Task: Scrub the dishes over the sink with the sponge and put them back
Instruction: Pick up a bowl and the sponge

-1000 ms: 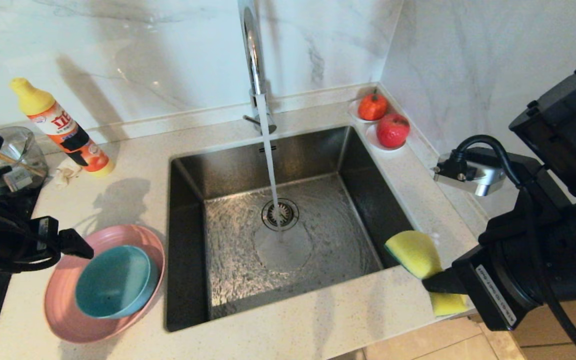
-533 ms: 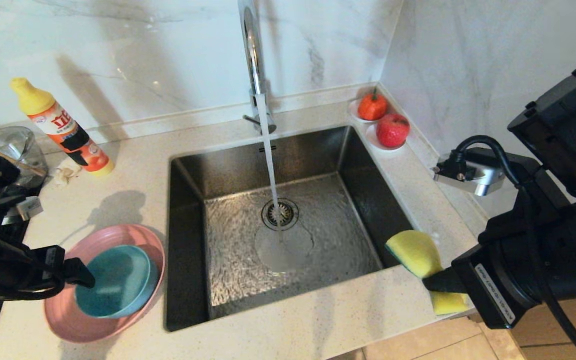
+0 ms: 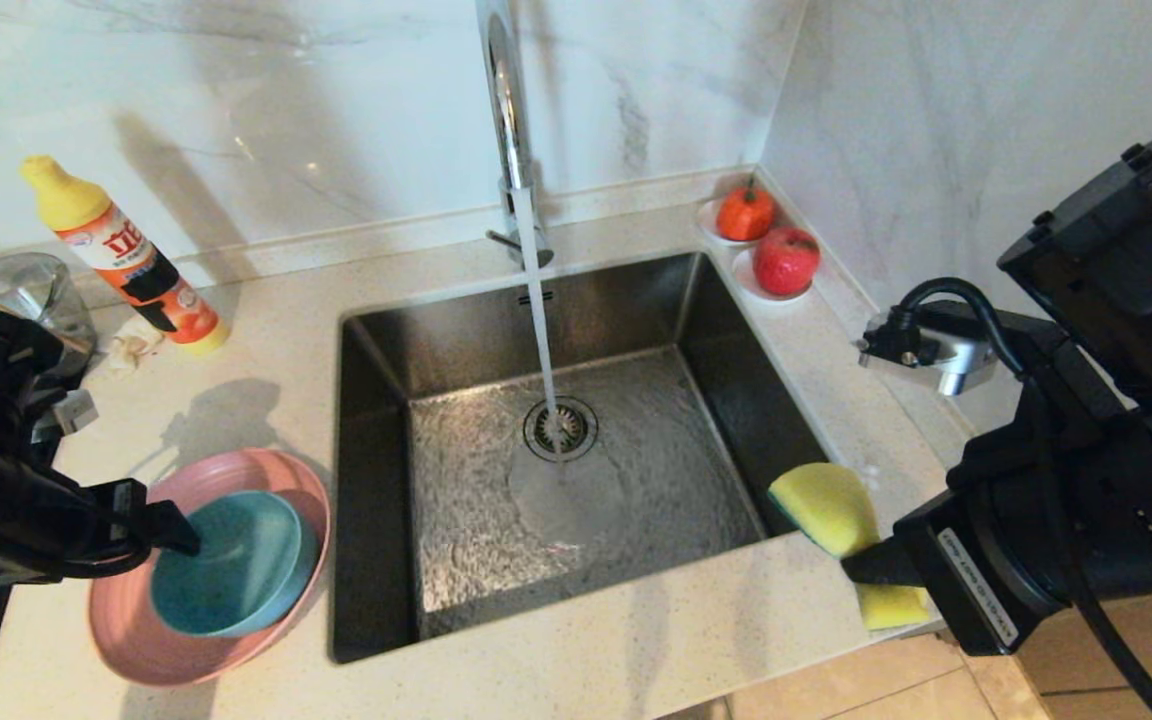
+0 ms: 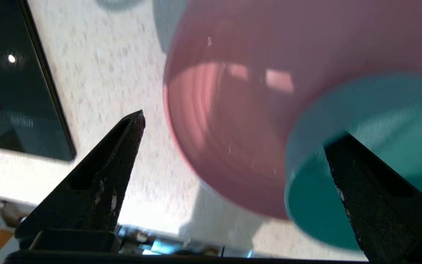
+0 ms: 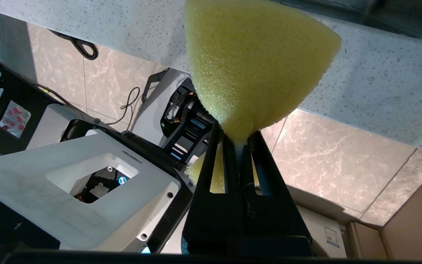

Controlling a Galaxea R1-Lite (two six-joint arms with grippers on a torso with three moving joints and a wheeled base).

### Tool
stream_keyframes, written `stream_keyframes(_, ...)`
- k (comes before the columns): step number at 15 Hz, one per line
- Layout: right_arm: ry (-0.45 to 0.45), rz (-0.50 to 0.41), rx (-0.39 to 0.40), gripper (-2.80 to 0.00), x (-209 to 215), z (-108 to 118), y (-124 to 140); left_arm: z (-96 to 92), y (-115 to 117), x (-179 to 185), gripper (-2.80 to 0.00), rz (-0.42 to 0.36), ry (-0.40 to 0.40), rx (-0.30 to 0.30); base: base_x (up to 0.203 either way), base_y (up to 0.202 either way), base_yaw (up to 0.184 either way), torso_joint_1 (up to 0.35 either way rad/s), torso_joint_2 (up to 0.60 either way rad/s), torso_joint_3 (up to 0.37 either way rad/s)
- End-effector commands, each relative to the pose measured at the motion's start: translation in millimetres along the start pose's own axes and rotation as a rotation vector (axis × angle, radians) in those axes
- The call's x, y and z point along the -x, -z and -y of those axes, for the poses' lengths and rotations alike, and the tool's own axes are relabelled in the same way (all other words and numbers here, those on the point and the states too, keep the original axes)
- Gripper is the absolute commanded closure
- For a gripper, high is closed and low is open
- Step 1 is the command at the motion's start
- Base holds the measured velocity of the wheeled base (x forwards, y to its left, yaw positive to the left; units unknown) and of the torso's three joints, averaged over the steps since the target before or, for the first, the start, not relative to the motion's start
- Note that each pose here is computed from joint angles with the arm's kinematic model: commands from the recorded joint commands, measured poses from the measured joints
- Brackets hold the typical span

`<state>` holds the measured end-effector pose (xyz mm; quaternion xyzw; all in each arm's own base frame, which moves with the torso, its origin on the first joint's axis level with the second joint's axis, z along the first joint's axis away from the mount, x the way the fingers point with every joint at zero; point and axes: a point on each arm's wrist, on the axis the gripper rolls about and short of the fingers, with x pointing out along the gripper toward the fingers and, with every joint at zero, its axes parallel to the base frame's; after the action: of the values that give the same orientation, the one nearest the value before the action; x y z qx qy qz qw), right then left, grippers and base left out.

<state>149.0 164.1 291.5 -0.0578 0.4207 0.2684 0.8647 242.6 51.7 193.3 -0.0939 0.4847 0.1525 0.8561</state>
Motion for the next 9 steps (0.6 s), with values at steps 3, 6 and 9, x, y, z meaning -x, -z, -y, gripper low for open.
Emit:
stream_keyframes(3,0.001,-0.006,-0.001,0.00,-1.8,-0.4,-0.4,0.8,-1.6,-9.1,-2.80,-0.028,0.013,0.004,0.000,0.000,0.000,0.000,0.00,0.000)
stream_keyframes(6,0.001,-0.001,-0.001,0.00,0.3,0.0,-0.2,1.9,-3.2,-12.3,-2.80,-0.036,0.024,0.005,0.000,0.000,0.000,0.000,0.00,0.000)
stream_keyframes(9,0.000,0.003,-0.001,0.00,2.3,0.3,0.3,2.3,-2.7,-16.2,-2.80,-0.051,0.028,0.007,0.000,0.000,0.000,0.000,0.00,0.000)
